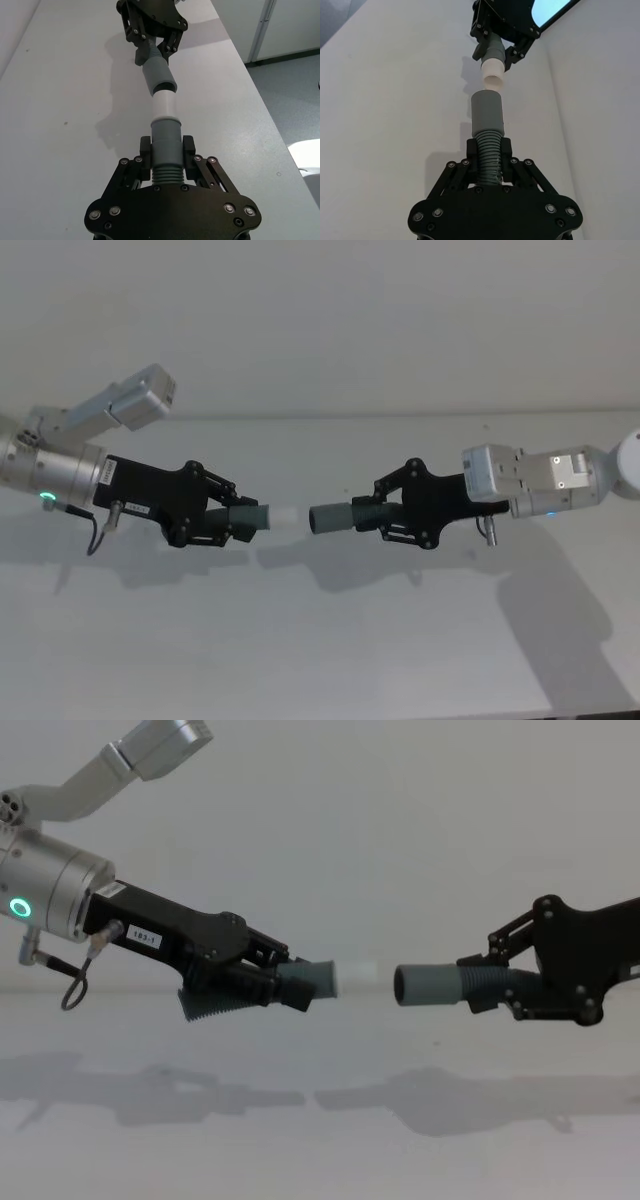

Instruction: Use both hands to pick up one end of the pipe from the table, align the ends, and insert them.

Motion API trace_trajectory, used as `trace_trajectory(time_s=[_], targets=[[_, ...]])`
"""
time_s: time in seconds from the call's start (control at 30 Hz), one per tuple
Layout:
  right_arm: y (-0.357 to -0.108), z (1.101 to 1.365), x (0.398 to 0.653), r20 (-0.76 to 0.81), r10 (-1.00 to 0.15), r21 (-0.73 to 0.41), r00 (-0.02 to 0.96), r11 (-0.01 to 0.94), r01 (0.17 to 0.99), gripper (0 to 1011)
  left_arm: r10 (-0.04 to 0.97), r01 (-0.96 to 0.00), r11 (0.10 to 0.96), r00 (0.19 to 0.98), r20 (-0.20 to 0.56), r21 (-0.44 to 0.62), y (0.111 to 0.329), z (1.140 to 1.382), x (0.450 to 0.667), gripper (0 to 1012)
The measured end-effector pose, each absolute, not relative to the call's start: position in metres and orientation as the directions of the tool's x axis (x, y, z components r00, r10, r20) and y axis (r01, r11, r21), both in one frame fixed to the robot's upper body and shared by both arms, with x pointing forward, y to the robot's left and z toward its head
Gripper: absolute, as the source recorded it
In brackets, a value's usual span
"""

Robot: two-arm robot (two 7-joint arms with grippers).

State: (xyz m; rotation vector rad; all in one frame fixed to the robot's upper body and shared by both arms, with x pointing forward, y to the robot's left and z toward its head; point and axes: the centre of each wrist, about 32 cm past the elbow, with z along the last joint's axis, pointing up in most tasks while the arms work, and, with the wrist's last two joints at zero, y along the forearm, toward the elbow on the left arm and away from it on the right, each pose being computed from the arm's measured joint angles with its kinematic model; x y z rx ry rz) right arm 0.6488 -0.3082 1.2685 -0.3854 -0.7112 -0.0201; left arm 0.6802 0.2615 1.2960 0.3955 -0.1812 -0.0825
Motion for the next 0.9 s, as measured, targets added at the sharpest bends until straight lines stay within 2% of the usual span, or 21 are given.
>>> trace_trajectory(time_s=[0.9], targets=[[-0.3022, 1.2671, 0.6537, 0.639, 0.107, -0.331, 0.762, 0.932, 0.147, 234, -0.115, 0.045, 0.92, 0.981, 0.159, 0.39, 0.2616, 1.296, 0.6802, 331]])
